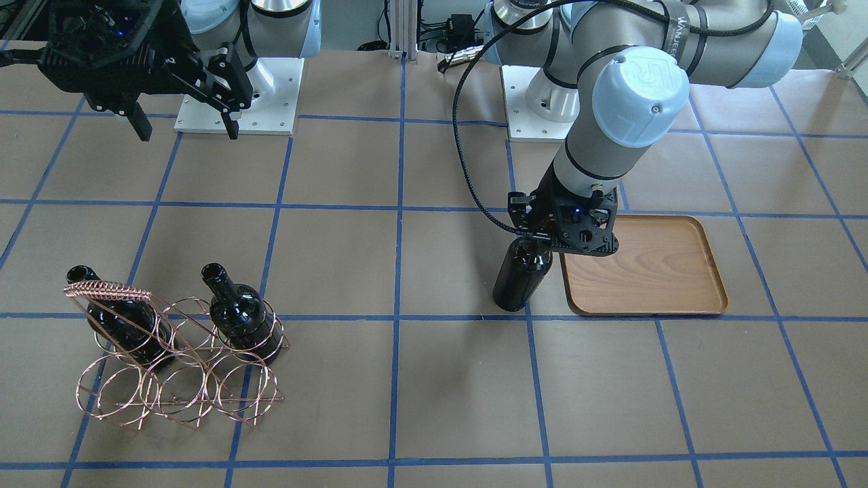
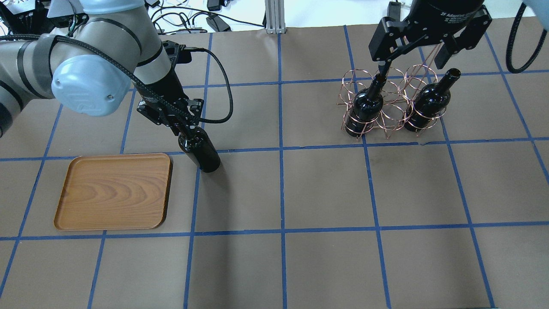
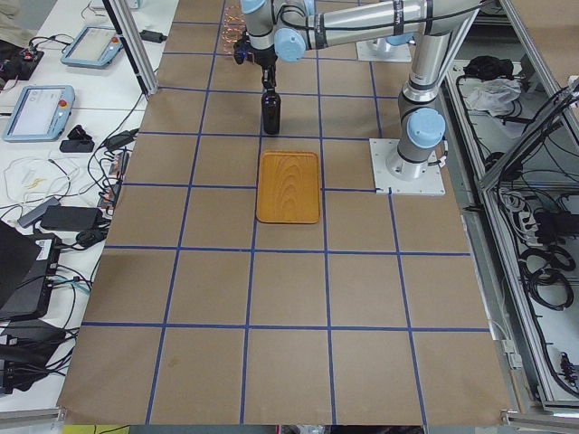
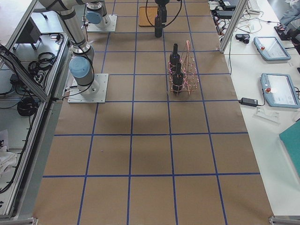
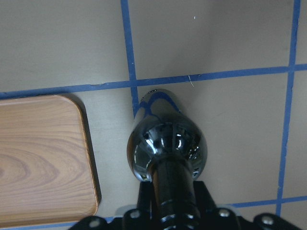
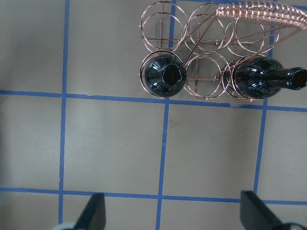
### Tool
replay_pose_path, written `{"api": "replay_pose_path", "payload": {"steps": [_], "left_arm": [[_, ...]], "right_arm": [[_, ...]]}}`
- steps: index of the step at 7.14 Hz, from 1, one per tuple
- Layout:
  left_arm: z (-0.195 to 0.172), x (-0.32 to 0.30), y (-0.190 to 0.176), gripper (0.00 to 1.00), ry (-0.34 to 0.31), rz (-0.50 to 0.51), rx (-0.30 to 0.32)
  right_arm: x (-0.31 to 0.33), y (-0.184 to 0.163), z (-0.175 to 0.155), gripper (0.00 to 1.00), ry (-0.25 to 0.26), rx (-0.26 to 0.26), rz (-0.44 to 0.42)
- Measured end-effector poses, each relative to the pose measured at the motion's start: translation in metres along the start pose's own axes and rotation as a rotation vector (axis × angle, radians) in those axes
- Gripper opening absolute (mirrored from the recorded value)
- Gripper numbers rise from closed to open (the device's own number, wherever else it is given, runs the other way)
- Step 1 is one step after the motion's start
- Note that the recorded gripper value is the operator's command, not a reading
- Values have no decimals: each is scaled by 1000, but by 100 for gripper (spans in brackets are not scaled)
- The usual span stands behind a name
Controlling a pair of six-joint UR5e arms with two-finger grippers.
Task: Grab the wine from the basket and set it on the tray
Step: 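Lift the bottle with the left gripper and lower it onto the wooden tray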
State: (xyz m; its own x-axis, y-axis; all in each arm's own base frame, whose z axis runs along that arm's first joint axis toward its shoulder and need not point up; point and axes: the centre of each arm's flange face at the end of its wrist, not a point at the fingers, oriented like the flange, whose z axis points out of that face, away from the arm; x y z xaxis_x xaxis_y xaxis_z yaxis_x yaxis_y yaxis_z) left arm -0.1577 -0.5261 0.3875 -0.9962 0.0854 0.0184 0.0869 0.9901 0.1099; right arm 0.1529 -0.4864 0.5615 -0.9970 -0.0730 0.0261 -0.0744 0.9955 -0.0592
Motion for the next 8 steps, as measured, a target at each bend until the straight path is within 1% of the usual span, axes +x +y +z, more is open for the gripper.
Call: {"api": "replay_pose_path", "payload": {"steps": [1,2,3,4,5,6,8], "left_arm": [[-20,-12,-1,0,-22,7,12],[-44,-34,-2,0,-31,18,11],[-63,-64,0,0,-47,34,3],[-74,-97,4,0,-69,58,-12],[-75,-129,8,0,-76,96,-32],[-70,-161,14,0,-69,119,-55],[-40,-216,31,0,-26,131,-102]], "right_arm": [[0,0,0,100,0,0,0],[0,0,0,100,0,0,0],[0,0,0,100,0,-1,0],[0,0,0,100,0,-1,0],[0,0,1,100,0,-1,0],[0,0,1,100,1,-1,0],[0,0,0,100,0,0,-1]]}}
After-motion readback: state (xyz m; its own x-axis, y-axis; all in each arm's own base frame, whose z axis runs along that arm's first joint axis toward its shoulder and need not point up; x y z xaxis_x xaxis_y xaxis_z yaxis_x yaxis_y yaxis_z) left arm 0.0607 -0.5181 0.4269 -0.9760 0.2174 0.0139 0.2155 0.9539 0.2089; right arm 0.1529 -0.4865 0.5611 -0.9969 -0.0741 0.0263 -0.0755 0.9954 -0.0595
